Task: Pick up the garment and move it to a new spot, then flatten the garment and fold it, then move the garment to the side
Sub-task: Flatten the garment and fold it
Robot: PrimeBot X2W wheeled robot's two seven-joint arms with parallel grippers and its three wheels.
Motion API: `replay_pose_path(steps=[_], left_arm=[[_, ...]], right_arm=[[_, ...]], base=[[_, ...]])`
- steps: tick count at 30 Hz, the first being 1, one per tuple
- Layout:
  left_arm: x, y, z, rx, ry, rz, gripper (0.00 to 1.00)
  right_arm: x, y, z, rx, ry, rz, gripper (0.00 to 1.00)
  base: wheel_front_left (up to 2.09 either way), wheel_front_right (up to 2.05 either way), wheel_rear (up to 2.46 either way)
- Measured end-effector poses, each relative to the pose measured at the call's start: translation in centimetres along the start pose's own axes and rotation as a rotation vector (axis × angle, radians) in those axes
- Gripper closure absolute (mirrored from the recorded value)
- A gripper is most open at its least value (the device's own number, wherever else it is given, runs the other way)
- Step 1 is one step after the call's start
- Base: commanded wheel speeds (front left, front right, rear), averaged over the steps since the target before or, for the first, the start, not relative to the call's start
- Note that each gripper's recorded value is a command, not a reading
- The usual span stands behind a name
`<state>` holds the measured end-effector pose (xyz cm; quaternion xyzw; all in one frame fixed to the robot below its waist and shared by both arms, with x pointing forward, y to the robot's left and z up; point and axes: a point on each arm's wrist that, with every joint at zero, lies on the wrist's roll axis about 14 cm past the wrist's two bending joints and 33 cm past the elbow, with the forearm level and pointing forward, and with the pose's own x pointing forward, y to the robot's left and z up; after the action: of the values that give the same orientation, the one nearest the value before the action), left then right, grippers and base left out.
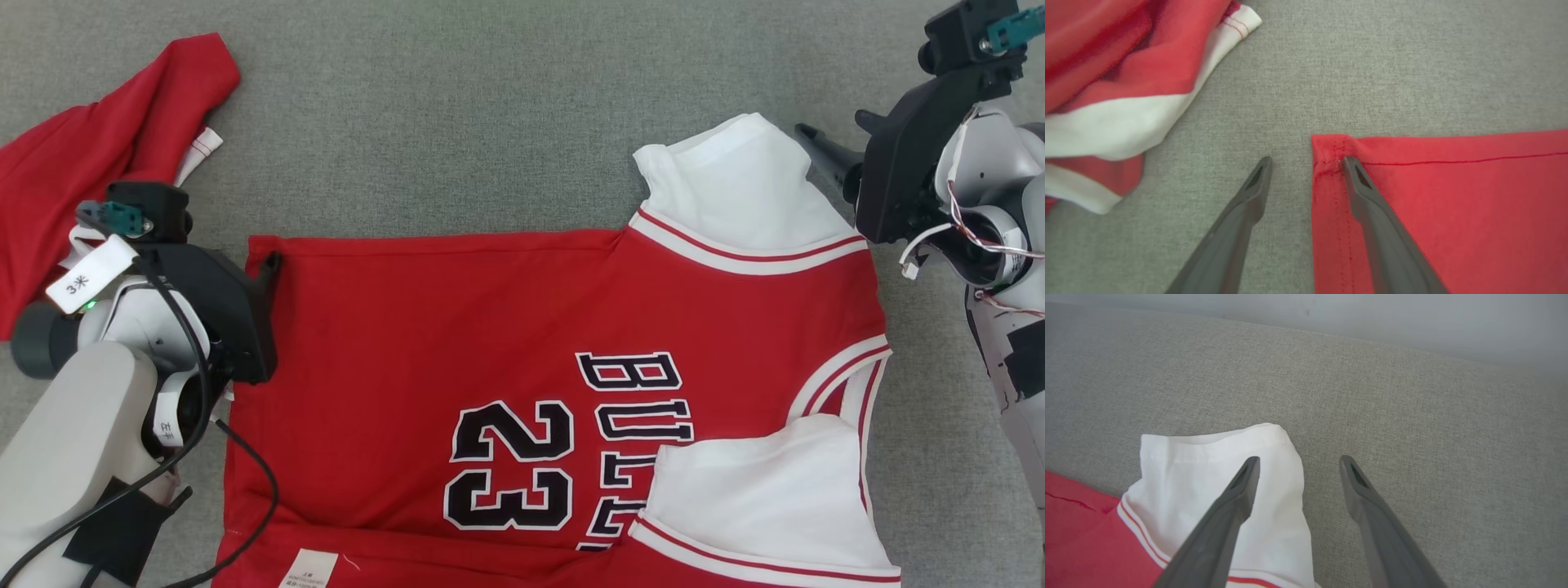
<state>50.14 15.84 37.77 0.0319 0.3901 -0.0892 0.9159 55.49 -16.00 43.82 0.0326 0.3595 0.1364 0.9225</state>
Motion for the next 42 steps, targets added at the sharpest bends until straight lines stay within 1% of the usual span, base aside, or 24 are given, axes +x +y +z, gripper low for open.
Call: replay_pose_path(steps=[1, 3, 6, 8, 9, 10, 11, 12, 18, 23, 26, 30, 36, 42], left_arm=[[0.0, -0.2, 0.0, 0.002, 0.002, -0.007, 0.48], [0.1, -0.4, 0.1, 0.004, 0.002, -0.018, 0.55], [0.2, -0.8, 0.2, 0.003, 0.007, -0.033, 0.56], [0.2, -1.0, 0.1, 0.007, 0.015, -0.038, 0.62], [0.3, -1.1, 0.1, 0.008, 0.017, -0.040, 0.69], [0.3, -1.3, 0.1, 0.008, 0.021, -0.043, 0.74], [0.4, -1.4, 0.1, 0.009, 0.025, -0.045, 0.91], [0.4, -1.5, 0.1, 0.010, 0.024, -0.047, 1.00], [0.3, -1.7, -0.1, 0.025, 0.037, -0.037, 1.00], [0.0, -2.0, -0.2, 0.021, 0.035, -0.040, 1.00], [-0.1, -2.2, -0.3, 0.018, 0.033, -0.040, 1.00], [-0.3, -2.3, -0.3, 0.018, 0.029, -0.041, 1.00], [-0.3, -2.7, -0.5, 0.015, 0.032, -0.055, 1.00], [-0.3, -2.9, -0.7, 0.018, 0.033, -0.064, 1.00]], right_arm=[[0.1, 0.1, 0.1, -0.002, 0.003, 0.001, 0.00], [0.4, 0.1, -0.1, -0.003, 0.023, 0.003, 0.00], [0.7, 0.3, -0.4, 0.000, 0.052, 0.006, 0.00], [0.9, 0.3, -0.1, -0.003, 0.056, 0.004, 0.00], [0.9, 0.2, 0.1, -0.008, 0.056, -0.001, 0.00], [1.0, 0.2, 0.3, -0.010, 0.056, -0.003, 0.00], [1.1, 0.1, 0.4, -0.013, 0.057, -0.005, 0.00], [1.2, 0.1, 0.4, -0.015, 0.061, -0.008, 0.00], [1.7, 0.6, 1.0, -0.026, 0.073, -0.015, 0.00], [2.3, 1.4, 0.2, -0.026, 0.098, -0.013, 0.00], [2.5, 1.1, 0.5, -0.059, 0.070, -0.040, 0.00], [2.7, 1.8, -0.1, -0.061, 0.069, -0.037, 0.00], [3.0, 1.5, -1.0, -0.041, 0.060, -0.050, 0.00], [3.7, 1.5, -0.8, -0.026, 0.020, -0.054, 0.00]], base=[[0.00, 0.00, 0.00], [0.00, 0.00, 0.00], [0.00, 0.00, 0.00], [0.00, 0.00, 0.00], [0.00, 0.00, 0.00], [0.00, 0.00, 0.00], [0.00, 0.00, 0.00], [0.00, 0.00, 0.00], [0.00, 0.00, 0.00], [0.00, 0.00, 0.00], [0.00, 0.00, 0.00], [0.00, 0.00, 0.00], [0.00, 0.00, 0.00], [0.00, 0.00, 0.00]])
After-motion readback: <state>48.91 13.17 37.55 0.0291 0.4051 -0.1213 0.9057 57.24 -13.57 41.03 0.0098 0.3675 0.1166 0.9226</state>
